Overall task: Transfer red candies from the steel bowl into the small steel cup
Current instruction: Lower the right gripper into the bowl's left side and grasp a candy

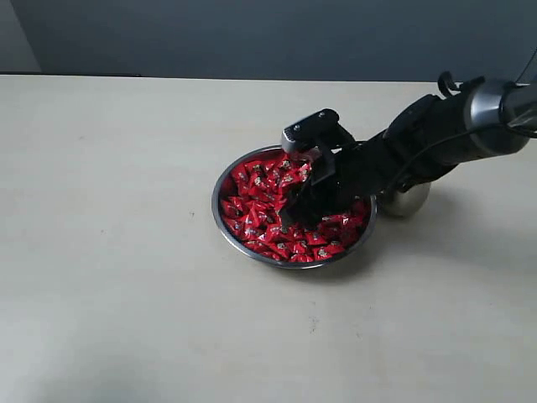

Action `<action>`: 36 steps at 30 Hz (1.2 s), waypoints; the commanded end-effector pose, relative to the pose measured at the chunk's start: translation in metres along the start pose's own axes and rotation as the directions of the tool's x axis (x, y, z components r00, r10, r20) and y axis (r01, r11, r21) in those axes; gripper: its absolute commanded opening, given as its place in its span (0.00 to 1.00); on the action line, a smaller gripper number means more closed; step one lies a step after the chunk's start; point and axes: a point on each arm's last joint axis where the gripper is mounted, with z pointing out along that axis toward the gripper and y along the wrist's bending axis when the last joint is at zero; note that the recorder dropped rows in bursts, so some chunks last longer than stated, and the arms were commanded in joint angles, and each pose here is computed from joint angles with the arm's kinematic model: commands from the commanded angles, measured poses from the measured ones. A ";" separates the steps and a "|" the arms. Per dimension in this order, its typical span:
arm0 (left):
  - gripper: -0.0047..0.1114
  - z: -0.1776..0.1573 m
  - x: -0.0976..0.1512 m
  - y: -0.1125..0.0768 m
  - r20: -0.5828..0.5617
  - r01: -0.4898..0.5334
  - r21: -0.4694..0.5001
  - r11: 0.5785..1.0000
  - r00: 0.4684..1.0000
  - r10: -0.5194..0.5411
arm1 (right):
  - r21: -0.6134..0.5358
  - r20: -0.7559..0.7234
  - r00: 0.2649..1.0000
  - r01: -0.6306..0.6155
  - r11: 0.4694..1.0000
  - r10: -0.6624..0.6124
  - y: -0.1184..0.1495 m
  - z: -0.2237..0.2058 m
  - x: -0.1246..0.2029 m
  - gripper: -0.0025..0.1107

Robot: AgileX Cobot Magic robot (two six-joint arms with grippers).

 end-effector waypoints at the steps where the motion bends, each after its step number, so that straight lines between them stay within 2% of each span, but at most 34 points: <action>1: 0.04 -0.001 -0.003 0.000 0.019 -0.002 0.006 1.000 1.000 0.002 | 0.005 -0.012 1.000 -0.015 1.000 0.015 -0.002 0.003 0.001 0.51; 26: 0.04 -0.001 -0.003 0.000 0.019 -0.002 0.006 1.000 1.000 0.002 | 0.038 -0.031 1.000 -0.004 0.999 0.005 -0.005 0.003 0.003 0.51; 31: 0.04 -0.001 -0.003 0.000 0.019 -0.002 0.006 1.000 1.000 0.002 | 0.042 -0.058 0.996 0.073 0.996 -0.070 -0.006 0.003 0.005 0.51; 36: 0.04 -0.001 -0.003 0.000 0.019 -0.002 0.006 1.000 1.000 0.002 | 0.041 -0.059 0.996 0.073 0.996 -0.071 -0.006 0.003 0.005 0.51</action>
